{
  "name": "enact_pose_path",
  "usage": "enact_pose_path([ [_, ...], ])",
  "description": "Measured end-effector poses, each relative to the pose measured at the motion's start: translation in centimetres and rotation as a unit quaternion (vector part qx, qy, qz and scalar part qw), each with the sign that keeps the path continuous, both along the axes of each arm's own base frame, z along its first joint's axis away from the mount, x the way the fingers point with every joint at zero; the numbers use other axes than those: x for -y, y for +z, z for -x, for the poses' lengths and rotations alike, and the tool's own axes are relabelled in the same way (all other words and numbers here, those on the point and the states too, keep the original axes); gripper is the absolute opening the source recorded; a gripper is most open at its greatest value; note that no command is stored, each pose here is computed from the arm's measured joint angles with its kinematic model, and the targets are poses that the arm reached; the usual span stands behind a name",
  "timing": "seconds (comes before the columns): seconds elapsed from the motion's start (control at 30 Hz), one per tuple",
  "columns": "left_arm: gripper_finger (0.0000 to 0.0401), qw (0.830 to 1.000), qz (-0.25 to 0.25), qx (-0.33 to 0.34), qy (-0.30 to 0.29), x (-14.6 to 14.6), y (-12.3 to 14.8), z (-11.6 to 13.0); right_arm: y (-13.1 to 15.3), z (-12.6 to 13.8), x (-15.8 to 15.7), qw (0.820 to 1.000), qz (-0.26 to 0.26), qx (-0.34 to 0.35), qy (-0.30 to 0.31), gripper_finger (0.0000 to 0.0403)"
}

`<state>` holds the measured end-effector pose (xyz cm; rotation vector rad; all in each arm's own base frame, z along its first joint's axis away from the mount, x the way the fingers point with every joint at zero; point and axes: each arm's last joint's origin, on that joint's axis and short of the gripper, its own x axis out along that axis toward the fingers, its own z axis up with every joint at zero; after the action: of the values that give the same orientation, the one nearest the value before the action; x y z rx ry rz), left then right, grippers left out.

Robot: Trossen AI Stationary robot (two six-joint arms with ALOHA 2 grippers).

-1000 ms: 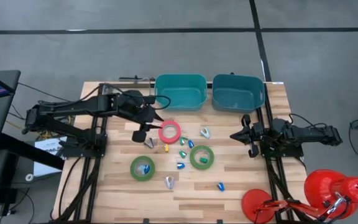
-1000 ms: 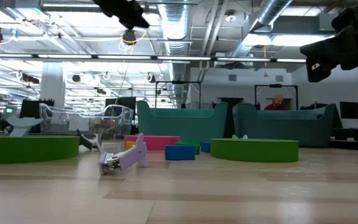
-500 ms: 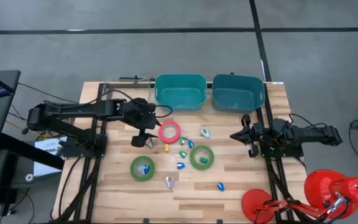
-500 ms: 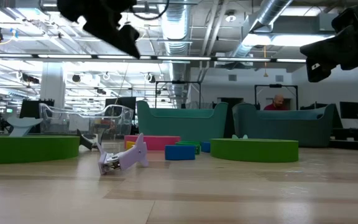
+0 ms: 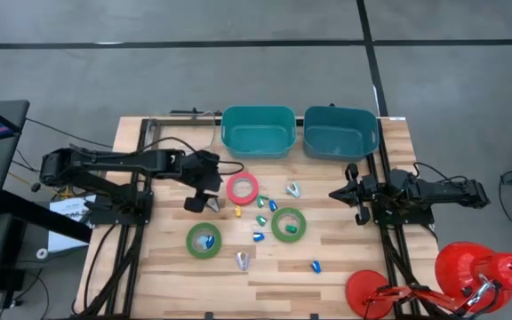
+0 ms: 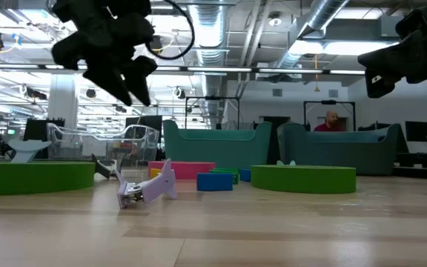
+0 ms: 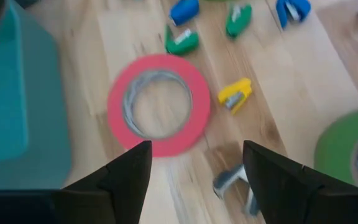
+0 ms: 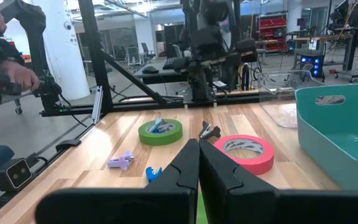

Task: Pick and place Stapler, Stapler remover, tape
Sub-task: Put the black staple remover into the transparent bin

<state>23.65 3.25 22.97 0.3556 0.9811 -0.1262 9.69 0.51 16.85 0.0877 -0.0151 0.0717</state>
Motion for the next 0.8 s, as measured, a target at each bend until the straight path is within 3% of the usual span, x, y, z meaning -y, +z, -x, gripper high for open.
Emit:
enact_pose_path([
  [0.8,0.0241,0.992,0.034,-0.119,-0.007,-0.4,-5.8,-2.5,0.0,0.0,0.0,1.0,0.0,0.0,0.0,0.0],
])
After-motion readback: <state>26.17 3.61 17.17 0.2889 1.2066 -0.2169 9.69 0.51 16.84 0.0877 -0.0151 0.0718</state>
